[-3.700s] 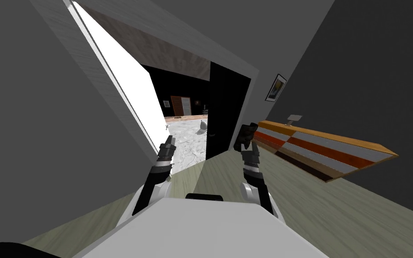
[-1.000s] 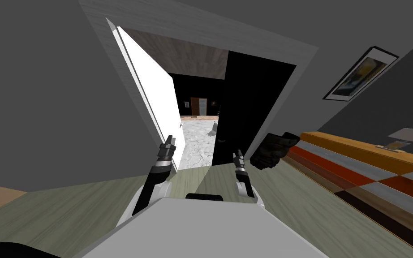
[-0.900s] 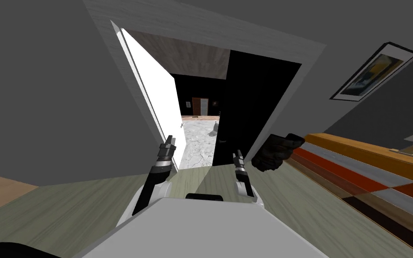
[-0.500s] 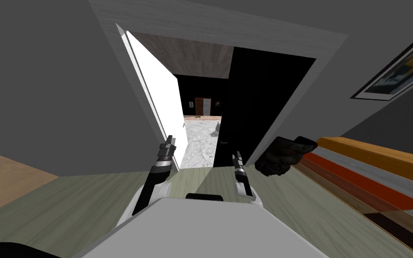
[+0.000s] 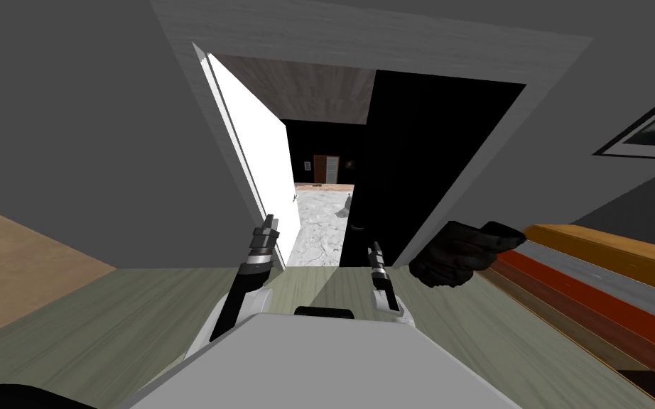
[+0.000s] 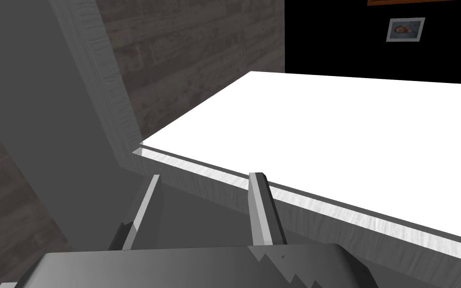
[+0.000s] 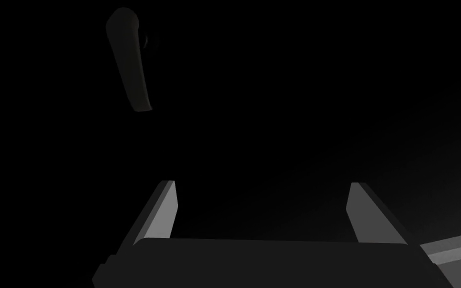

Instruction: Push the door open

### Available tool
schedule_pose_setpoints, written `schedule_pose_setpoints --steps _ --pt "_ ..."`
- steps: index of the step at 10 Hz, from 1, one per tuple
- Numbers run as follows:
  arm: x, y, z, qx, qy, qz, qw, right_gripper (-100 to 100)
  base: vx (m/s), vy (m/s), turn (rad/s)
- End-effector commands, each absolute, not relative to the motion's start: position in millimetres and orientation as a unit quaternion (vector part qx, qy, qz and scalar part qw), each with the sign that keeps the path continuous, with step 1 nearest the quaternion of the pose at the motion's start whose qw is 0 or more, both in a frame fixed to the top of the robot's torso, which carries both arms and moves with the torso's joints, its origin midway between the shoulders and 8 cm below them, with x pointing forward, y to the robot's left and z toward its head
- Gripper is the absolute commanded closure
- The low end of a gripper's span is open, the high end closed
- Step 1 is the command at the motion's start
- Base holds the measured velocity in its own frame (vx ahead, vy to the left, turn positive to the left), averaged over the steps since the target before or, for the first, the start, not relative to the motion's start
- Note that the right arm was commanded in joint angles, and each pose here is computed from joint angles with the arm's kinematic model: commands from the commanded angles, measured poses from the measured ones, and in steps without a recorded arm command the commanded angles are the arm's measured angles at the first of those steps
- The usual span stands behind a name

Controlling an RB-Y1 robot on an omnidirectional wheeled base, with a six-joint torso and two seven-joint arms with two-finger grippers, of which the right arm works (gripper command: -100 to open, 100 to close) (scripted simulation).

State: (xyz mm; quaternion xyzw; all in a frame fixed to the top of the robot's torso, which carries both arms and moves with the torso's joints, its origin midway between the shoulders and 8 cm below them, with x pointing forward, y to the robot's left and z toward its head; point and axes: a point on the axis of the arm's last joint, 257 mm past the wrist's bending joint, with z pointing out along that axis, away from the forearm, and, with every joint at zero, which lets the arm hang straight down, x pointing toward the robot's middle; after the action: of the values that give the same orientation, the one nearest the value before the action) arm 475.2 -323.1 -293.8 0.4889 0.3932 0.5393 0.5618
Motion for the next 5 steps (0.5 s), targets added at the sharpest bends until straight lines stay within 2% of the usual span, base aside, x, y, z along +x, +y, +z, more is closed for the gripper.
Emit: schedule_pose_setpoints --steps 1,2,3,5 --pt "475 -324 -304 0.495 0.398 0.534 0.558 -100 0.022 -0.044 0.083" --pt "477 -325 -310 0.497 0.400 0.532 0.557 -100 0.030 -0.055 0.113" --pt "479 -327 -315 0.500 0.402 0.529 0.555 -100 0.048 -0.069 0.225" --pt "478 -329 -328 0.508 0.408 0.521 0.550 -100 0.037 -0.054 0.088"
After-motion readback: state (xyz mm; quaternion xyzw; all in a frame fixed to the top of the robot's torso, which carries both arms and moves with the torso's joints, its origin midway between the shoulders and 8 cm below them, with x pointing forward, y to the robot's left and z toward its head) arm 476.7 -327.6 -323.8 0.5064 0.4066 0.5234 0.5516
